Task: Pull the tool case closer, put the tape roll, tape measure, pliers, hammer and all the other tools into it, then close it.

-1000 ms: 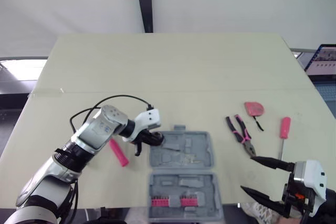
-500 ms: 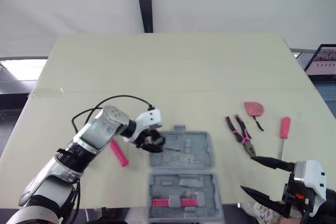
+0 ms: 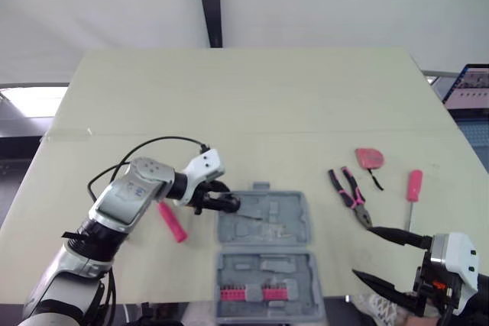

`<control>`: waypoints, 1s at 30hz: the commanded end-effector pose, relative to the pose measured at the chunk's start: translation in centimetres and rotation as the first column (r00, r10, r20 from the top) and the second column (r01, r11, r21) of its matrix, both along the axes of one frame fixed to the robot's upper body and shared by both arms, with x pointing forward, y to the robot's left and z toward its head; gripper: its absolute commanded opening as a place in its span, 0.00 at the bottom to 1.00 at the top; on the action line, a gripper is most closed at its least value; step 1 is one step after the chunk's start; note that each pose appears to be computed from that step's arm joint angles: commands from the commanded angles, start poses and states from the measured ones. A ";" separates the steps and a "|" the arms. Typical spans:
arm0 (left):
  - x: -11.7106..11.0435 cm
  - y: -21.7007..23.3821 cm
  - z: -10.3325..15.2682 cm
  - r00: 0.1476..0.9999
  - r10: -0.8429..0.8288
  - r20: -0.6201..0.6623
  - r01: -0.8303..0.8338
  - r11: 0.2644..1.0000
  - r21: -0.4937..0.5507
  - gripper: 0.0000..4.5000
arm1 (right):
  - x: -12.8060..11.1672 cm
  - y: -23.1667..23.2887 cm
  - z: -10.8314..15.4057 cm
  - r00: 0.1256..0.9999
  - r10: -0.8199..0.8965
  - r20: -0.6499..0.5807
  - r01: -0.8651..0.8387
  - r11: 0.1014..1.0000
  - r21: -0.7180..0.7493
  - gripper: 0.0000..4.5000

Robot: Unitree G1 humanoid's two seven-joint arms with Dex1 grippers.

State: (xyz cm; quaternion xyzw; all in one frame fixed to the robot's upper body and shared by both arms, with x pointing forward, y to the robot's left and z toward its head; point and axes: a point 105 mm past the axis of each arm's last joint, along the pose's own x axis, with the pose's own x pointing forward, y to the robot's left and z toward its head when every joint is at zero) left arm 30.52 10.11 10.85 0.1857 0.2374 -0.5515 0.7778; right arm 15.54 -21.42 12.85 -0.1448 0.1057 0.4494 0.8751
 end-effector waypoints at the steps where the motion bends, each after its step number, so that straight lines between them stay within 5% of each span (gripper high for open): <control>1: 0.4 -0.5 1.3 0.994 -0.001 0.110 0.007 0.998 -0.058 0.56 | -0.1 0.0 0.7 1.000 0.014 0.019 -0.014 1.000 -0.006 1.00; 30: -0.1 -0.5 -3.6 0.977 -0.060 0.205 0.059 0.998 0.011 0.56 | -0.4 -0.4 1.0 1.000 -0.009 0.009 0.009 1.000 -0.017 1.00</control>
